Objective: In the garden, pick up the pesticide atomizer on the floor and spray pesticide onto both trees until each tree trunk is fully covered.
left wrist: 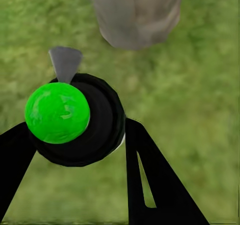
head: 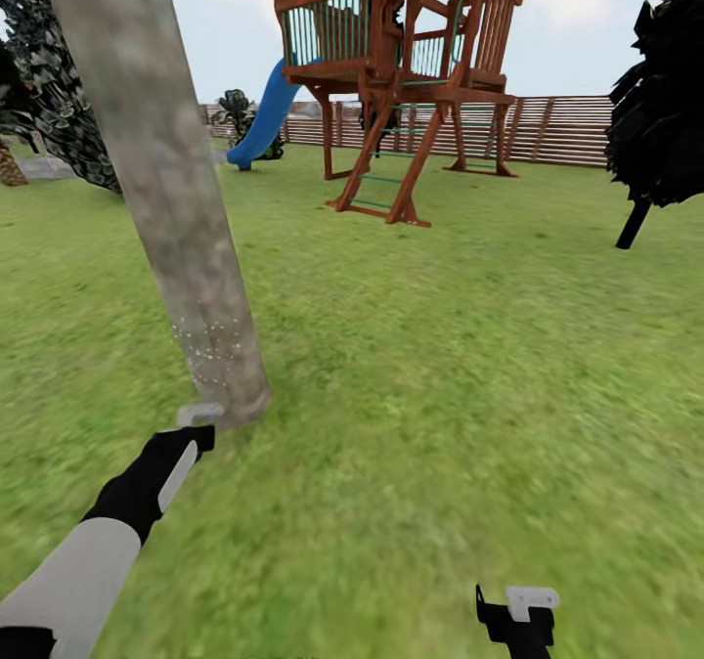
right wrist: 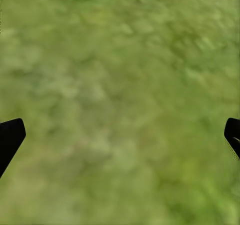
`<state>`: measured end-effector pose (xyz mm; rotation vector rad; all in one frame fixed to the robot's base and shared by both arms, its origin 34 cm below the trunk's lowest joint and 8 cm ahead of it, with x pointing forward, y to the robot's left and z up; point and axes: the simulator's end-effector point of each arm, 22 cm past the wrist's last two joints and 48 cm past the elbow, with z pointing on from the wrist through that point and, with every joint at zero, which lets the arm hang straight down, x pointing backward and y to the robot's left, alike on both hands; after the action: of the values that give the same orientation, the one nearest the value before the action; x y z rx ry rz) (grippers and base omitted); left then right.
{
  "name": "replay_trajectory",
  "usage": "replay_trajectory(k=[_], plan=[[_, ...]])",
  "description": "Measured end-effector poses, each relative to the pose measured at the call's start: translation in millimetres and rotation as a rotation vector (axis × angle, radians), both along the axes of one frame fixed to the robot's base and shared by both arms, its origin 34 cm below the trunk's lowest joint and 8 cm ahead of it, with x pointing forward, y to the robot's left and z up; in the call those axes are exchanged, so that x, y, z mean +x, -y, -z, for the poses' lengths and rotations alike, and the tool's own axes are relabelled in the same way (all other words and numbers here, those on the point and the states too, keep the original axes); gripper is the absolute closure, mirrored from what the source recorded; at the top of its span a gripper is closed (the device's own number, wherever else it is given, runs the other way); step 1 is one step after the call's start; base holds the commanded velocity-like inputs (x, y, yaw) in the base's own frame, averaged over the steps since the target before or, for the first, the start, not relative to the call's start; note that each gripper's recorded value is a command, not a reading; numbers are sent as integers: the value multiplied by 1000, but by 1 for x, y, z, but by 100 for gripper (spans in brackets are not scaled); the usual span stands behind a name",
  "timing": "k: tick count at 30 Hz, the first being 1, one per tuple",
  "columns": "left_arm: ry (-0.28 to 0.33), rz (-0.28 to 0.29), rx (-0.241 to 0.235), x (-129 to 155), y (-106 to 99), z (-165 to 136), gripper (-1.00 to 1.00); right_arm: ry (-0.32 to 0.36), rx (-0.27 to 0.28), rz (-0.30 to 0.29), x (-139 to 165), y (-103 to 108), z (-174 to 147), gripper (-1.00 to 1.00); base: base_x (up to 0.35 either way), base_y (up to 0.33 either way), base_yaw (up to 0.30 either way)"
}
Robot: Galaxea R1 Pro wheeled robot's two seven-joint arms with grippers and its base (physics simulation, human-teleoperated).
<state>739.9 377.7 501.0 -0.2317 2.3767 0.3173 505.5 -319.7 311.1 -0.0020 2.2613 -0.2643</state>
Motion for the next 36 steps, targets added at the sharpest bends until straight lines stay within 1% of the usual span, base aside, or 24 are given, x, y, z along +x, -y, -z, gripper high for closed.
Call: replay_trajectory(k=[3,16,20,23,24,25,26,27,28,30,32,36], plan=[[-8,-2,-1,-2,1,3,100,0,0,0,0,0,0,-100,160,-251,239],[-16,-4,2,-5,1,6,100,1,-3,2,0,2,0,-100,113,-259,3],[-44,-13,7,-14,-5,17,100,1,-2,1,0,1,0,-100,206,-220,0],[-51,-11,1,-15,-2,21,100,1,-1,1,0,1,0,-100,241,-194,40],[-52,-10,-3,-15,1,21,100,1,-1,1,0,1,0,-100,244,-191,253],[-52,-4,-15,-15,10,23,100,1,-1,1,0,1,0,-100,243,-191,265],[-55,-7,-5,-16,5,23,100,1,-1,1,0,0,0,-100,196,-215,273],[-64,-25,0,-22,-6,26,100,0,-1,1,0,0,0,-100,91,-248,276],[-72,-42,-5,-28,-13,31,100,0,-1,1,0,0,0,-100,10,-261,276],[-77,-60,-11,-33,-19,35,100,0,-1,1,0,1,0,-100,-80,-267,277],[-78,-66,-14,-35,-20,37,100,0,-1,1,0,1,0,-100,-132,-267,277],[-78,-61,-25,-35,-12,38,100,0,-1,1,0,1,0,-100,-58,-268,251]])
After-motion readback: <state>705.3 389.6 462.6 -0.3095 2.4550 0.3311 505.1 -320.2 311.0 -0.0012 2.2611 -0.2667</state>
